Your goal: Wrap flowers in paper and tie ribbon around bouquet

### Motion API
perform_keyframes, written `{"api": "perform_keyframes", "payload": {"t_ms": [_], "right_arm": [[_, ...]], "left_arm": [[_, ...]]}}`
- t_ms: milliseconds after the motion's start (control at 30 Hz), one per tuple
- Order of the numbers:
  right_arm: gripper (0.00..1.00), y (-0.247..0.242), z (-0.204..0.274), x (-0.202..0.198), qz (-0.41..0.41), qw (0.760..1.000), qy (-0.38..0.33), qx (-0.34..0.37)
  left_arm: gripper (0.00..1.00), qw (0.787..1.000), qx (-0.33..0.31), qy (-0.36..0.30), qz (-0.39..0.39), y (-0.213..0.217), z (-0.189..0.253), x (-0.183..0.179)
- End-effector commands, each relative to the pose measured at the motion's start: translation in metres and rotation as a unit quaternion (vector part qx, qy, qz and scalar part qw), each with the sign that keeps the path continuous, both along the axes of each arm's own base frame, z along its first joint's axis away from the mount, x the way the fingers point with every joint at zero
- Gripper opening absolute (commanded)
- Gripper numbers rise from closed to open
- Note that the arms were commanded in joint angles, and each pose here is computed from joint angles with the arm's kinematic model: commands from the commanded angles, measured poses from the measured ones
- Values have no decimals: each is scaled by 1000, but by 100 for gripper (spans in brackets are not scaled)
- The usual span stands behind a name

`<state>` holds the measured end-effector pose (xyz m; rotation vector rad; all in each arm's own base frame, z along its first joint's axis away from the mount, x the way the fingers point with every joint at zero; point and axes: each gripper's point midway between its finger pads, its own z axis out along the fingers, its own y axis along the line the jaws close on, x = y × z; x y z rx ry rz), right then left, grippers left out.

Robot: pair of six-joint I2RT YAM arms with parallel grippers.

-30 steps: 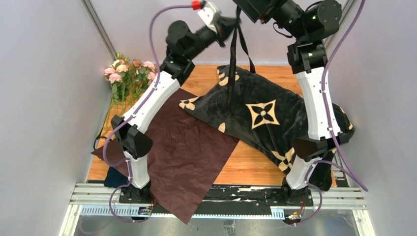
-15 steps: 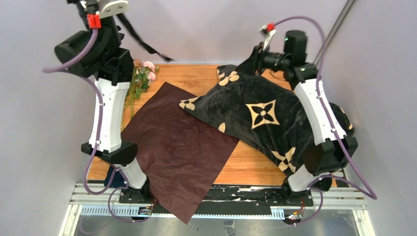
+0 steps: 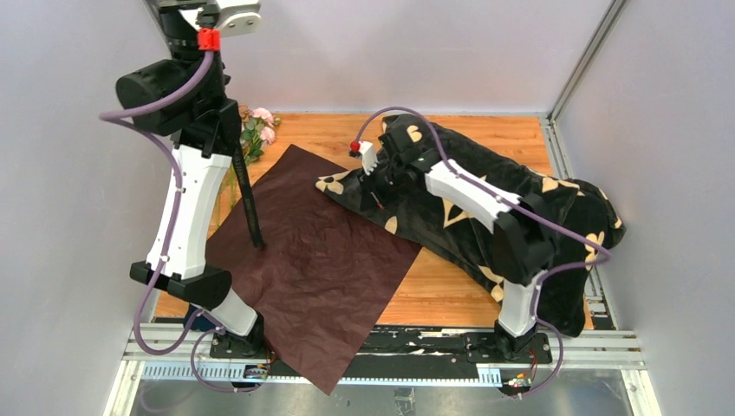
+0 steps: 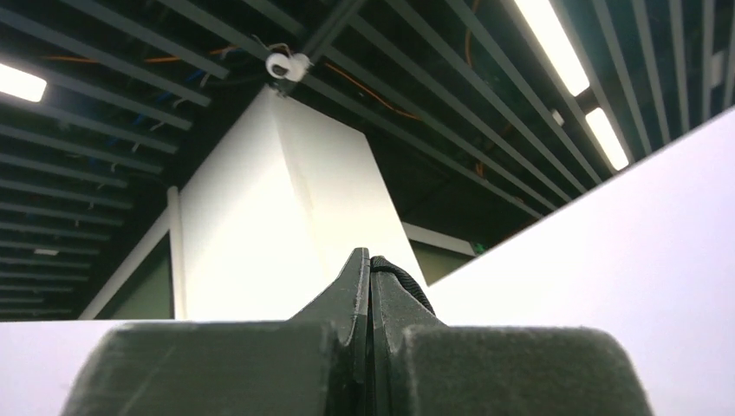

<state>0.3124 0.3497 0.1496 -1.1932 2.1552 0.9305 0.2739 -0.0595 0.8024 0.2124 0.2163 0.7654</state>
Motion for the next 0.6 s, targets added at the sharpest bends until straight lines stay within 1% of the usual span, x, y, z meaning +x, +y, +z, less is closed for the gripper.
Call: {"api": "perform_keyframes", "payload": {"t_ms": [0, 67, 133, 200, 267, 333, 367, 433, 467, 533, 567], "right_arm": [[0, -57, -44, 100, -138, 969, -124, -165], [0, -98, -49, 148, -218, 952, -124, -178], [0, -140, -32, 187, -302, 935, -113, -150], [0, -184, -13, 219, -375, 909, -128, -131], [0, -232, -8, 241, -431, 880, -146, -135], [0, -283, -18, 255, -480, 850, -148, -161], [0, -312, -26, 256, -500, 837, -135, -177], [0, -339, -33, 257, -509, 827, -128, -201], [0, -356, -33, 257, -516, 816, -134, -221], [0, -395, -33, 256, -546, 779, -141, -274], [0, -431, -38, 252, -577, 750, -124, -298]], "left_arm": [[0, 1000, -15, 8, 15, 7, -6, 4], [0, 1000, -12, 21, 15, 5, -14, 10], [0, 999, -4, 31, 11, 1, -20, 14], [0, 999, 3, 38, 6, -2, -25, 17], [0, 999, 6, 46, 6, -4, -30, 22], [0, 998, 10, 54, 10, -6, -35, 29], [0, 998, 12, 59, 10, -7, -38, 34], [0, 998, 14, 63, 10, -9, -41, 39], [0, 998, 15, 67, 10, -11, -43, 43], [0, 997, 17, 72, 10, -13, -46, 50], [0, 997, 18, 75, 11, -14, -47, 54]]}}
